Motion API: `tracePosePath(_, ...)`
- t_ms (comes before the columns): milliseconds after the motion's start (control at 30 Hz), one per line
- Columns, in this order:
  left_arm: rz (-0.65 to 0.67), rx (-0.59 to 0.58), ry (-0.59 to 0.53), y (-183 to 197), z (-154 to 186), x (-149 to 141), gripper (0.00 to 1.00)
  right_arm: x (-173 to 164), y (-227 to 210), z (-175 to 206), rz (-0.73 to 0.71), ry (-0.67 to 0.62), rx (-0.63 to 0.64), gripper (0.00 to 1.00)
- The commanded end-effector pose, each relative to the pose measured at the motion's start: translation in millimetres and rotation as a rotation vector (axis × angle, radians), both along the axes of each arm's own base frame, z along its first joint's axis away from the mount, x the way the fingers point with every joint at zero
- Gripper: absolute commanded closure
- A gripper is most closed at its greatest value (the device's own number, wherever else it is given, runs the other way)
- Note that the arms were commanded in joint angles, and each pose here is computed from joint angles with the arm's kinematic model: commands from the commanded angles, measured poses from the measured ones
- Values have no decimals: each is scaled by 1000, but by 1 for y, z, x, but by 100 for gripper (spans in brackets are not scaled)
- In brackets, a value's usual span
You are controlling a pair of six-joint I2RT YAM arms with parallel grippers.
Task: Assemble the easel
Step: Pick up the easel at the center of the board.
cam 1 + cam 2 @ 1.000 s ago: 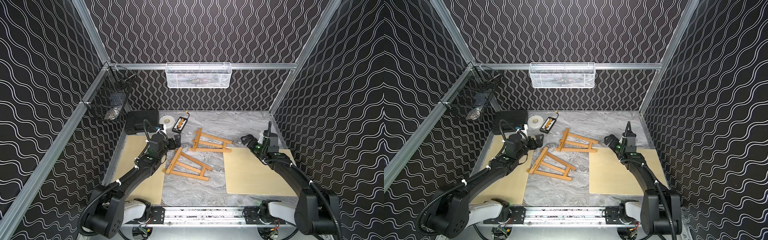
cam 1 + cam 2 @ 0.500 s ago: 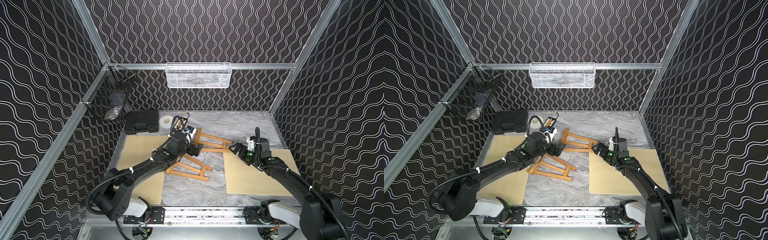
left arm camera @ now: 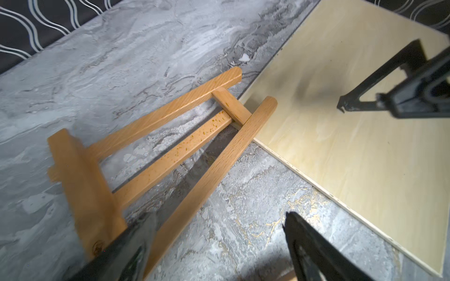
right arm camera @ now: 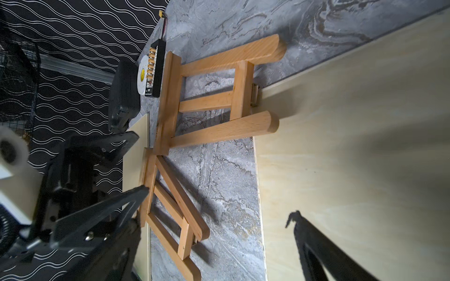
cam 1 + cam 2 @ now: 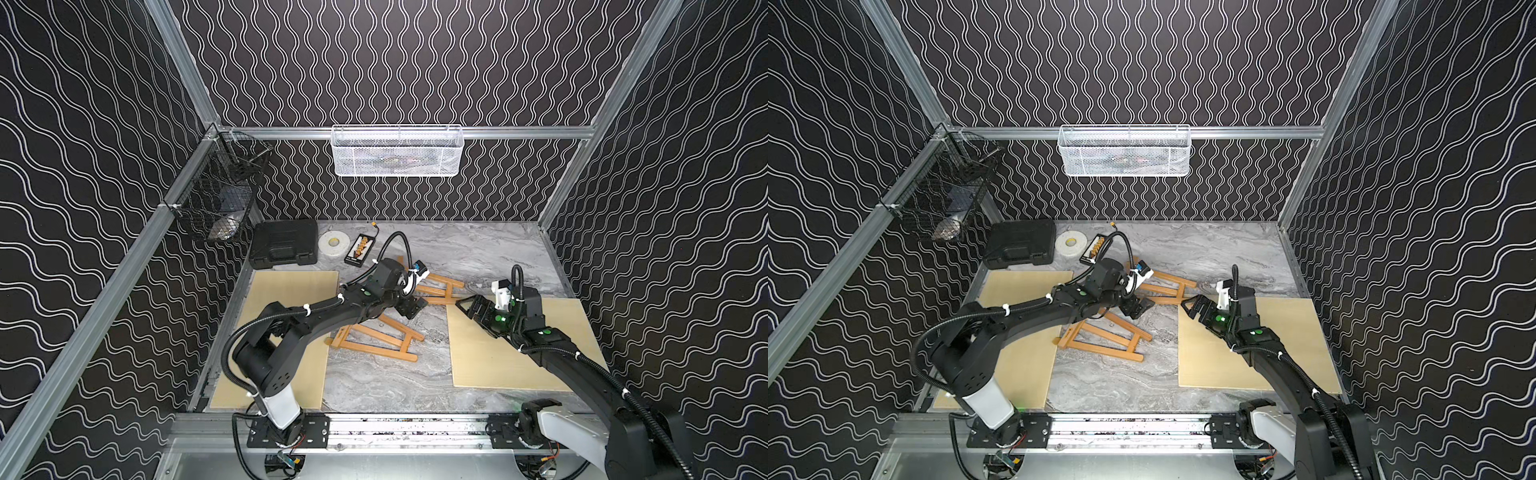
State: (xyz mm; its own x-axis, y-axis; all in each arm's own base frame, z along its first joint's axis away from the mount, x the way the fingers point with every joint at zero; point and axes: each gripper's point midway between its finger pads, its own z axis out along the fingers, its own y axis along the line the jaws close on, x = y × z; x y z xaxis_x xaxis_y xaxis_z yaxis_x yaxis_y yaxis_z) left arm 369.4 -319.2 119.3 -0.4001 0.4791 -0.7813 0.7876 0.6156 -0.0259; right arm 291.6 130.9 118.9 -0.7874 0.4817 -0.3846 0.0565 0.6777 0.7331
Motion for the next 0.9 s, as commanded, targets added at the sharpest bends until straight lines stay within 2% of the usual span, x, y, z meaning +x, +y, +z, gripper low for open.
tracePosePath(0, -95, 70, 5, -10, -15, -3, 18, 8, -1, 13, -4, -72, 0, 0)
tracePosePath(233, -137, 138, 25, -23, -38, 11, 25, 8, -6, 19, -19, -103, -36, 0)
tracePosePath(567, -201, 213, 55, -37, -62, 17, 34, 9, -5, 25, -14, -145, -22, 0)
tracePosePath(867, -218, 292, 50, -39, -79, 25, 48, 12, -6, 23, -23, -136, -25, 0)
